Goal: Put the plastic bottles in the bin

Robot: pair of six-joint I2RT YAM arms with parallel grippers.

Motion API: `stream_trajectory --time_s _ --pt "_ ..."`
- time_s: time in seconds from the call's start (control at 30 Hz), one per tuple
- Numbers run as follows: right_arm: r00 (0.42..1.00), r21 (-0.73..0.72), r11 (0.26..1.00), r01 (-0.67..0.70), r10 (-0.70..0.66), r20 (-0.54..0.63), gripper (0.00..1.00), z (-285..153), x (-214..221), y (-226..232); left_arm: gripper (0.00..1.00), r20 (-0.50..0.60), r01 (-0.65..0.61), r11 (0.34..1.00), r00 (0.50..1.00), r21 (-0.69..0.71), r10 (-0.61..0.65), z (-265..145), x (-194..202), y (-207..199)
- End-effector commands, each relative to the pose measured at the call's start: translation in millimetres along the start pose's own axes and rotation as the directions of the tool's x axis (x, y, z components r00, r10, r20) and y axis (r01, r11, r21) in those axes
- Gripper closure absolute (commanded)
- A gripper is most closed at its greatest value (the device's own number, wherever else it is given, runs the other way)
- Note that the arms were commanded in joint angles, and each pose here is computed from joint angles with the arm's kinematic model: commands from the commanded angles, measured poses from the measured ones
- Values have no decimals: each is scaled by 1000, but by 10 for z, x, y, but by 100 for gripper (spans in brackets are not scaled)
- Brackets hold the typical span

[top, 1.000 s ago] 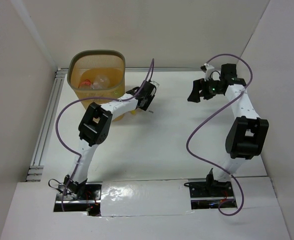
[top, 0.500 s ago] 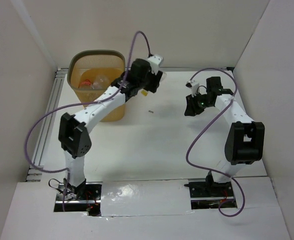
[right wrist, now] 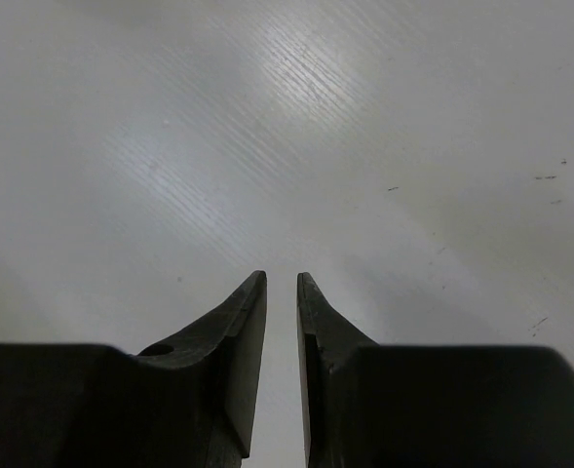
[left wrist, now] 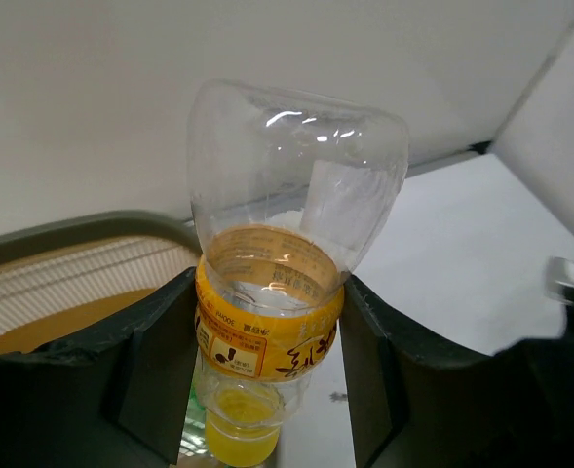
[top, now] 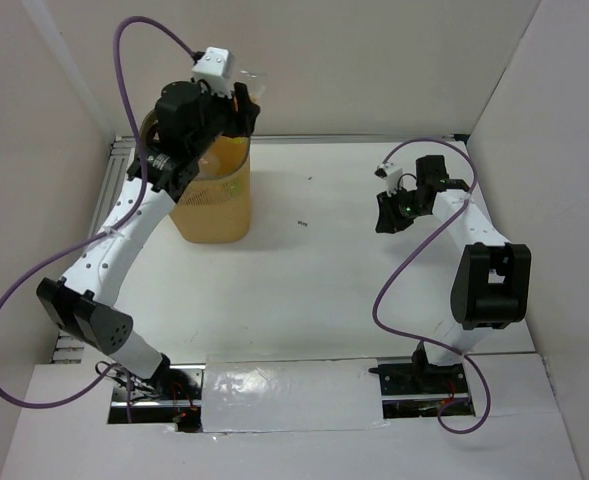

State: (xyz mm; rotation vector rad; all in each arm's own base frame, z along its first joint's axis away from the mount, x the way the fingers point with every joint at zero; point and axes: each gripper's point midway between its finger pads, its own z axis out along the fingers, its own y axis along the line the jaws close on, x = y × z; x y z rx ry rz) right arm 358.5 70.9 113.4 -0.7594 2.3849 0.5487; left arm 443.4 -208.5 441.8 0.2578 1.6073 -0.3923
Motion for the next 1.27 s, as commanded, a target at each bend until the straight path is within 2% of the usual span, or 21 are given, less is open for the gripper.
stream_trajectory --time_s 0.0,0.2,0.27,0.3,0.33,0.4,0.43,0.53,0.57,0.67,0.77,0.87,0.9,1.0,1.1,1.13,1.23 --pt "997 27 998 50 -51 56 74 -83 -157 -34 80 13 37 991 999 -131 -36 -51 12 501" --pt "996 15 998 56 -57 72 74 -104 -190 3 80 -13 48 962 999 -268 -53 -140 165 1052" --pt "995 7 998 56 -57 77 70 -103 -197 17 79 -33 46 958 998 -284 -58 -109 264 1134" --pt "996 2 999 51 -51 69 57 -105 -176 30 72 -65 32 957 997 -287 -53 -86 375 1153" --pt "996 2 999 51 -51 69 45 -105 -176 30 61 -75 31 954 996 -297 -56 -103 402 1198" --pt "996 3 998 61 -61 69 21 -127 -198 30 23 -89 31 958 994 -284 -59 -92 462 1178" --pt "995 7 998 67 -67 76 0 -155 -219 39 0 -89 31 958 994 -284 -59 -92 462 1178" --pt "994 5 998 70 -70 82 0 -165 -245 81 0 -72 34 970 996 -242 -53 -121 320 1029" --pt "993 12 998 66 -67 95 0 -180 -297 69 0 -29 39 976 999 -214 -46 -177 86 957" --pt "994 24 999 48 -50 98 0 -200 -329 53 0 30 17 999 999 -42 -16 -331 -260 451" --pt "991 16 1000 13 -15 131 0 -269 -403 25 0 79 -22 986 997 165 9 -574 -453 -178" --pt "985 67 993 -95 84 150 0 -345 -475 -115 0 24 -20 934 1000 357 12 -740 -193 -812" --pt "977 114 980 -162 143 160 0 -410 -510 -207 0 -16 -11 911 1000 412 19 -852 15 -1066" --pt "961 190 954 -232 195 195 0 -560 -589 -422 0 -129 8 880 990 476 61 -1057 635 -1416" --pt "950 214 939 -270 223 219 0 -705 -549 -518 0 -217 54 858 974 510 68 -1218 1074 -1574" --pt "943 221 934 -280 225 245 0 -823 -541 -537 0 -269 83 851 960 518 71 -1330 1351 -1637" --pt "935 284 919 -275 187 301 0 -1009 -520 -634 0 -346 127 853 936 506 66 -1454 1820 -1639"
